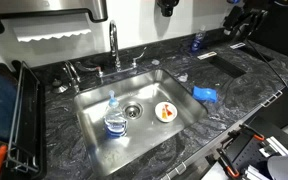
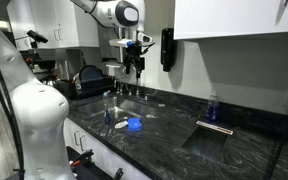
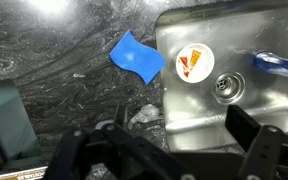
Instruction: Clean the counter with the sponge
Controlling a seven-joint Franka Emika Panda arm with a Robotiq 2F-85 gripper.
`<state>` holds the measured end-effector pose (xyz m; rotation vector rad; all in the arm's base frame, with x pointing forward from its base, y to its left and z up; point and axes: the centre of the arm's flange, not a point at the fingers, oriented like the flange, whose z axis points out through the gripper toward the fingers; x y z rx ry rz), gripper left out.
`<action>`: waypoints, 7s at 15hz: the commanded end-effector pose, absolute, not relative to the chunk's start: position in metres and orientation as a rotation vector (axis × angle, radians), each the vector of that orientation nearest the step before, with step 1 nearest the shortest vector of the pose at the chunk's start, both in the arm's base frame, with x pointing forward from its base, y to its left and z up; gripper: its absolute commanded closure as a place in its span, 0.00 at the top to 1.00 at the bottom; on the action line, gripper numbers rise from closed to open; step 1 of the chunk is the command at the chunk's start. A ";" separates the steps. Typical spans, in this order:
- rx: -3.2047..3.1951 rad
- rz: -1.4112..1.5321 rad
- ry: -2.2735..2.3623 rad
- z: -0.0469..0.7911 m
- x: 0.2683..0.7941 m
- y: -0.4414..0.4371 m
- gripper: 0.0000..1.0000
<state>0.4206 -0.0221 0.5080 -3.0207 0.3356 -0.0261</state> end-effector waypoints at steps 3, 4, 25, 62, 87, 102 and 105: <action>-3.021 -0.026 0.336 0.508 0.421 -0.022 1.00; -3.021 -0.026 0.336 0.508 0.421 -0.022 1.00; -3.306 -0.061 0.309 0.406 0.357 0.080 1.00; -2.959 -0.154 -0.909 0.295 0.394 0.033 0.23; -3.092 -0.132 -0.821 0.235 0.422 -0.003 0.00; -3.162 -0.201 -0.609 0.242 0.467 -0.053 0.00; -3.174 -0.229 -0.587 0.254 0.465 -0.049 0.00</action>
